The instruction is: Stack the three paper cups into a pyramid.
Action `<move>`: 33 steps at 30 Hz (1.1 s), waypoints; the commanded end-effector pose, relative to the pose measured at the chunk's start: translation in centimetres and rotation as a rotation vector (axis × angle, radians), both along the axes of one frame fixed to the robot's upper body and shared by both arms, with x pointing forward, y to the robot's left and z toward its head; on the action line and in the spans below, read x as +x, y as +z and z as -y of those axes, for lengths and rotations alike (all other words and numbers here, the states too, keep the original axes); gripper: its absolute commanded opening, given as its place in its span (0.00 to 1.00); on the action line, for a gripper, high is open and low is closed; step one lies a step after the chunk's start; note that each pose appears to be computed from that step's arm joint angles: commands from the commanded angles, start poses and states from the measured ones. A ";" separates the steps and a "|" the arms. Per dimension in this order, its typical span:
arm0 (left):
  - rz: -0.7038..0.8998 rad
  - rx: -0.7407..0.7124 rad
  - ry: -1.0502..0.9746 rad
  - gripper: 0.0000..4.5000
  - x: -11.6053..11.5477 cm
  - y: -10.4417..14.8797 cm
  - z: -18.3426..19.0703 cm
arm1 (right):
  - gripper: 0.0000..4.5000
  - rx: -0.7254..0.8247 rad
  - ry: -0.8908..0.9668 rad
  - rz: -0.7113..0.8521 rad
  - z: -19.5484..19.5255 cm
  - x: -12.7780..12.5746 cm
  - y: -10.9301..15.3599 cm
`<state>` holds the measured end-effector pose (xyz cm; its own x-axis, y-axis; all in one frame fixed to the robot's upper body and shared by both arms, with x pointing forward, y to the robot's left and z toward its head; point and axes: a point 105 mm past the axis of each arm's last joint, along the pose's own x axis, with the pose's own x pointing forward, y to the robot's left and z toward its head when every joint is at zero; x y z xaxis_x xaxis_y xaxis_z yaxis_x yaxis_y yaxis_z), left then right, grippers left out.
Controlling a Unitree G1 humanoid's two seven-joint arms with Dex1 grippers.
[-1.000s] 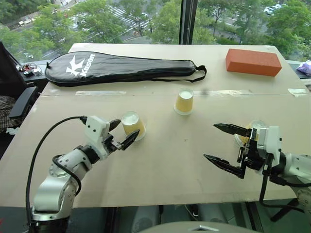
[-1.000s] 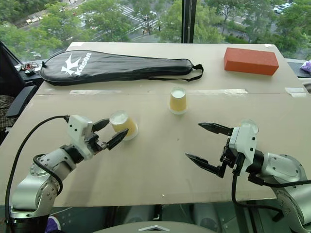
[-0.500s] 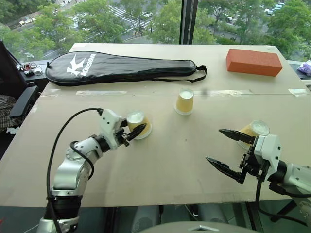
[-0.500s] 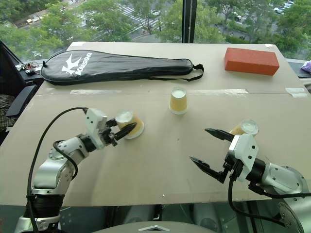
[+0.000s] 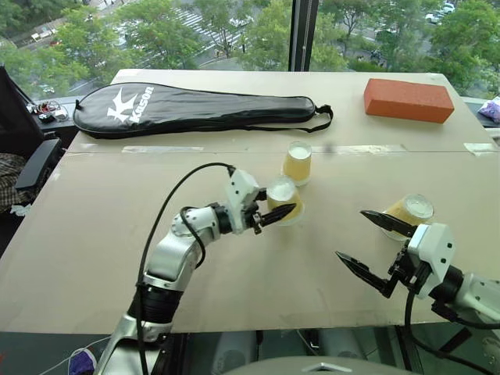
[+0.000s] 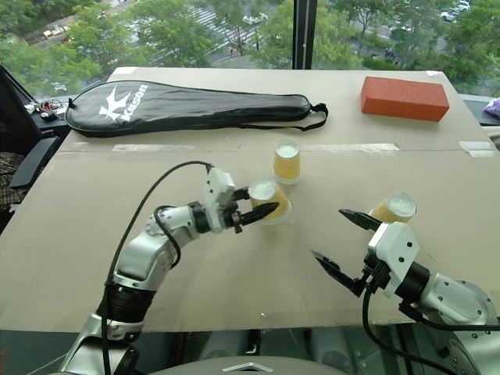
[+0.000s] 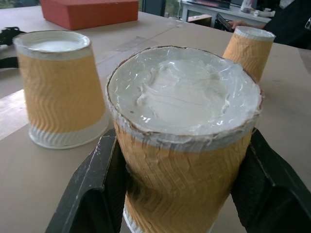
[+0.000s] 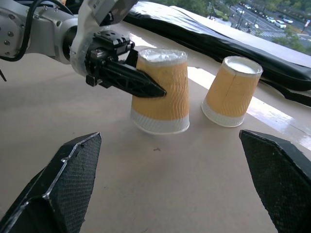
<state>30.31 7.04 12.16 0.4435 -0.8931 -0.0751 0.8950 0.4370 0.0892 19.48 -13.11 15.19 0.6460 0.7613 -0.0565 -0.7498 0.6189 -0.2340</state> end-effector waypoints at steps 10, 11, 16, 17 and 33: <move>-0.004 0.061 0.111 0.50 0.2 -1.0 -4.4 | 1.00 -0.042 -0.096 0.098 -0.2 0.8 1.1; 0.001 0.076 0.133 0.61 0.4 -1.2 -4.7 | 1.00 -0.039 -0.094 0.101 -0.3 1.2 1.2; 0.020 0.001 0.114 1.00 -0.4 -0.1 -4.4 | 1.00 0.002 -0.080 0.074 -1.0 3.5 1.5; 0.024 -0.036 0.111 1.00 -0.8 0.7 -4.5 | 1.00 0.006 -0.081 0.058 -1.1 4.5 1.5; 0.001 -0.080 0.146 1.00 -9.3 4.5 -9.4 | 1.00 0.102 -0.154 0.005 -6.5 15.6 2.5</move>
<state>21.87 17.07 15.08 0.5948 -0.8025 -0.0480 0.8036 0.5951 0.0075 34.45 -6.71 16.70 0.7413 0.6711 -0.0122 -0.6650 0.7320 -0.1480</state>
